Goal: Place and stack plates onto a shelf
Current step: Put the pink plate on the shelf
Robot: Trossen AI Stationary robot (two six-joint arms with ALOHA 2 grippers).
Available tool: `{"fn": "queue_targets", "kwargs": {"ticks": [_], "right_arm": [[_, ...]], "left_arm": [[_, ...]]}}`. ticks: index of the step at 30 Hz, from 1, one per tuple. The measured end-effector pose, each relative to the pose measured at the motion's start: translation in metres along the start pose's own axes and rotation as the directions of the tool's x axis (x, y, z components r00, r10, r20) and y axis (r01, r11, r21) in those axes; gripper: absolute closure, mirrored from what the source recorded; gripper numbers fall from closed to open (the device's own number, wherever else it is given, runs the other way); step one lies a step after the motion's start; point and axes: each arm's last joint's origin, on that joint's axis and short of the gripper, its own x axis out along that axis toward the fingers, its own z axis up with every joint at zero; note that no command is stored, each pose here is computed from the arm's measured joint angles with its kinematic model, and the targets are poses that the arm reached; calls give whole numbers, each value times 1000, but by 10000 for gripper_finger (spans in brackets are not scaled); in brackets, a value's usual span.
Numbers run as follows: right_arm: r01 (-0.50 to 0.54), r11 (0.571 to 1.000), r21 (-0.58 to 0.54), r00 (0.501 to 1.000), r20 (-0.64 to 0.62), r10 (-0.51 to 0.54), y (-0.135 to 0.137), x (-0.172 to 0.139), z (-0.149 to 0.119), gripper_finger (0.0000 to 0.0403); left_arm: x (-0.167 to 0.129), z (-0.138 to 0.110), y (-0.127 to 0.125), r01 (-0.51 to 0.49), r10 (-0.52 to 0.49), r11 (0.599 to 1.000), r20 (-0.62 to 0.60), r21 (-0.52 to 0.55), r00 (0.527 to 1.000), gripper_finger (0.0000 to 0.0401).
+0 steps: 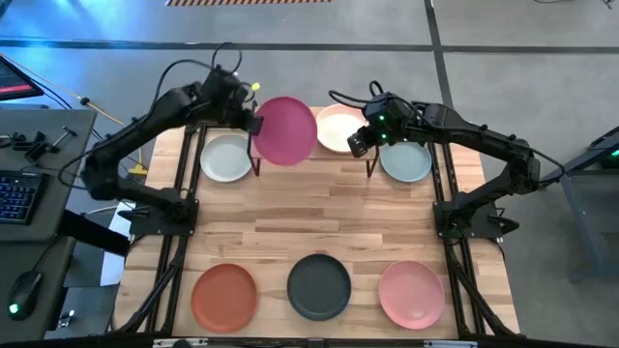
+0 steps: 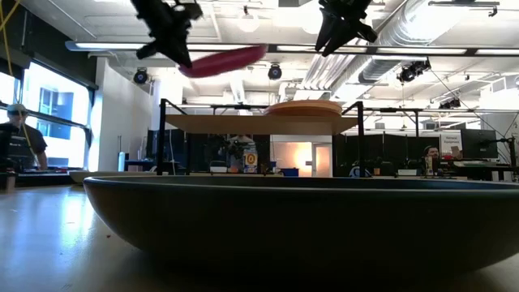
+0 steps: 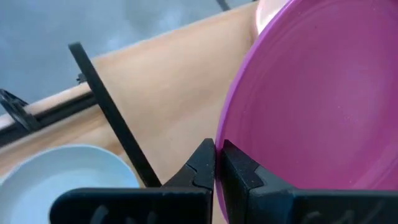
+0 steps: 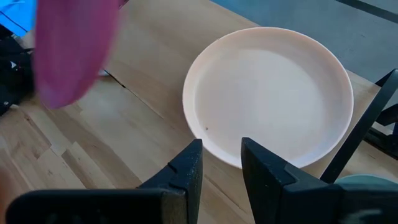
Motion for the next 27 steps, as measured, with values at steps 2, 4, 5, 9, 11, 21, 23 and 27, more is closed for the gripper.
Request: {"fn": "queue_targets", "kwargs": {"ticks": [2, 4, 5, 9, 11, 21, 23, 27], "right_arm": [[0, 1000, -7, 1000, 0, 0, 0, 0, 0, 313], [0, 1000, -7, 1000, 0, 0, 0, 0, 0, 313], [0, 1000, -7, 1000, 0, 0, 0, 0, 0, 313], [0, 1000, -7, 1000, -1, 0, 0, 0, 0, 313], [0, 1000, -7, 1000, -1, 0, 0, 0, 0, 313], [10, 1000, -7, 1000, 4, -9, 0, 0, 0, 313], [10, 1000, -7, 1000, 5, -10, 0, 0, 0, 313], [11, 1000, -7, 1000, 5, -11, 0, 0, 0, 313]], "left_arm": [[12, 9, 6, -20, 20, 1000, -20, -5, 1000, 400], [21, 18, 12, -43, 43, 999, -33, -6, 999, 400], [25, 22, 15, -53, 53, 999, -38, -8, 998, 400], [41, 34, 28, -95, 94, 995, -68, -15, 993, 400], [49, 37, 34, -112, 109, 993, -84, -27, 990, 400], [74, 39, 44, -124, 121, 992, -146, -14, 982, 400], [78, 39, 44, -124, 121, 992, -154, -7, 981, 400], [82, 38, 45, -126, 124, 992, -176, -1, 977, 400]]}}
